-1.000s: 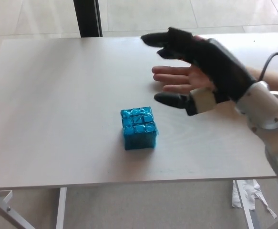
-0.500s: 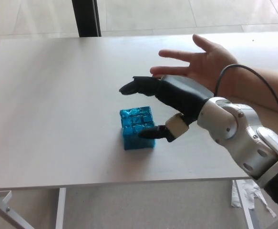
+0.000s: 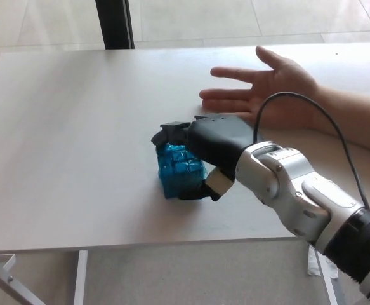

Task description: The robot uses its right hand to pick up a cube kept in the middle of the desk infront of it and hands it to a person

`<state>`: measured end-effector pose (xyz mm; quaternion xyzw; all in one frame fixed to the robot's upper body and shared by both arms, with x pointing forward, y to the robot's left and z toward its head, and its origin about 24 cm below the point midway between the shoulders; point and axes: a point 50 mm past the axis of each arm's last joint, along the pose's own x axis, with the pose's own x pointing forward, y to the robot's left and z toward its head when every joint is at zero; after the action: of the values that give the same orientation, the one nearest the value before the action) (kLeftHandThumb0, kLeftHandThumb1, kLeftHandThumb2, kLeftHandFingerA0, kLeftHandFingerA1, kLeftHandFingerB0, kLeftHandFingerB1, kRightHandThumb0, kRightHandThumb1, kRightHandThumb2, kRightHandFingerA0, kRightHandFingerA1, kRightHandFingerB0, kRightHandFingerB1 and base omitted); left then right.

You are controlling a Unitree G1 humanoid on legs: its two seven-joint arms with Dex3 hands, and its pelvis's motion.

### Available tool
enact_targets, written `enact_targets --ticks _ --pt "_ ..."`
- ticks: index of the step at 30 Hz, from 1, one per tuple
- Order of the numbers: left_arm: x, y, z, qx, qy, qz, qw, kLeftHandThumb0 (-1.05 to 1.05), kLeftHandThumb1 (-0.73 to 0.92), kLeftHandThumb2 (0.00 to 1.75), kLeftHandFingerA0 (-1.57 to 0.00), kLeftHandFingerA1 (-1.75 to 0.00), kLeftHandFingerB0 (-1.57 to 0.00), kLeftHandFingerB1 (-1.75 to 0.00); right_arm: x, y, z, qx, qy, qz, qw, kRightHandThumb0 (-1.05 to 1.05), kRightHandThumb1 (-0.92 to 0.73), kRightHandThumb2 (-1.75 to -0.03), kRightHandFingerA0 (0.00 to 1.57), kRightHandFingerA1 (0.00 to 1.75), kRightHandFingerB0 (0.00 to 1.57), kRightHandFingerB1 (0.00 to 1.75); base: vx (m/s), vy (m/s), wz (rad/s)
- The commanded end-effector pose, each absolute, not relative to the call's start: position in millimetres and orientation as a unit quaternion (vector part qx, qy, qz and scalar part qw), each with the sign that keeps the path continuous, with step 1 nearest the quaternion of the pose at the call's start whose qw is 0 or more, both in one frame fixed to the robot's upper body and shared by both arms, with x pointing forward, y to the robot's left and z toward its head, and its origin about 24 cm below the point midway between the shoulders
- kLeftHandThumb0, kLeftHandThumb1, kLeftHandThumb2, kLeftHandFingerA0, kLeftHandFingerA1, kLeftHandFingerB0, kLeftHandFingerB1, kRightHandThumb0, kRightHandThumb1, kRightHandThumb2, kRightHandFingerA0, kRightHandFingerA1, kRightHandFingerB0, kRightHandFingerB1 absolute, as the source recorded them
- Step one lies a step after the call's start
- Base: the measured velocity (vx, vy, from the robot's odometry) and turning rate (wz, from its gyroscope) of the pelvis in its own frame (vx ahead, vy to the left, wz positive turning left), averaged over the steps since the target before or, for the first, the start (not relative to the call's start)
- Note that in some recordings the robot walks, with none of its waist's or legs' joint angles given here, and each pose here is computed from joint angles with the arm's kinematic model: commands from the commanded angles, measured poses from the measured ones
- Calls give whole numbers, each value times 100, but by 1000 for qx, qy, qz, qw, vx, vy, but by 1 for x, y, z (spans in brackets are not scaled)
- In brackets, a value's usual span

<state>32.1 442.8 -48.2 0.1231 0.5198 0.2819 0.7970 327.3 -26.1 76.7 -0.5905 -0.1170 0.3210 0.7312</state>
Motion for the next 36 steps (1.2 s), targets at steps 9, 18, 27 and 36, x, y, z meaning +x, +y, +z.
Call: enact_targets --ticks 9,18,27,36 --pt "25 440 -50 141 523 264 798 -76 71 62 -43 -57 -43 -42 312 -26 37 -647 -123 280 698 -61 -57 -61 72 148 26 48 0 0 0" --pt "17 437 -55 138 539 271 786 -73 72 62 -48 -55 -45 -41 293 -35 12 -622 -149 255 725 -28 -64 -72 89 170 86 67 0 0 0" --pt "13 438 -53 150 542 258 785 -73 74 63 -42 -53 -44 -40 284 -45 2 -606 -168 222 745 -38 -60 -66 92 175 85 111 0 0 0" --pt "11 440 -52 142 542 266 785 -75 61 102 -37 -61 -30 -50 282 -39 12 -544 -193 170 799 -37 -52 -79 93 175 86 102 0 0 0"
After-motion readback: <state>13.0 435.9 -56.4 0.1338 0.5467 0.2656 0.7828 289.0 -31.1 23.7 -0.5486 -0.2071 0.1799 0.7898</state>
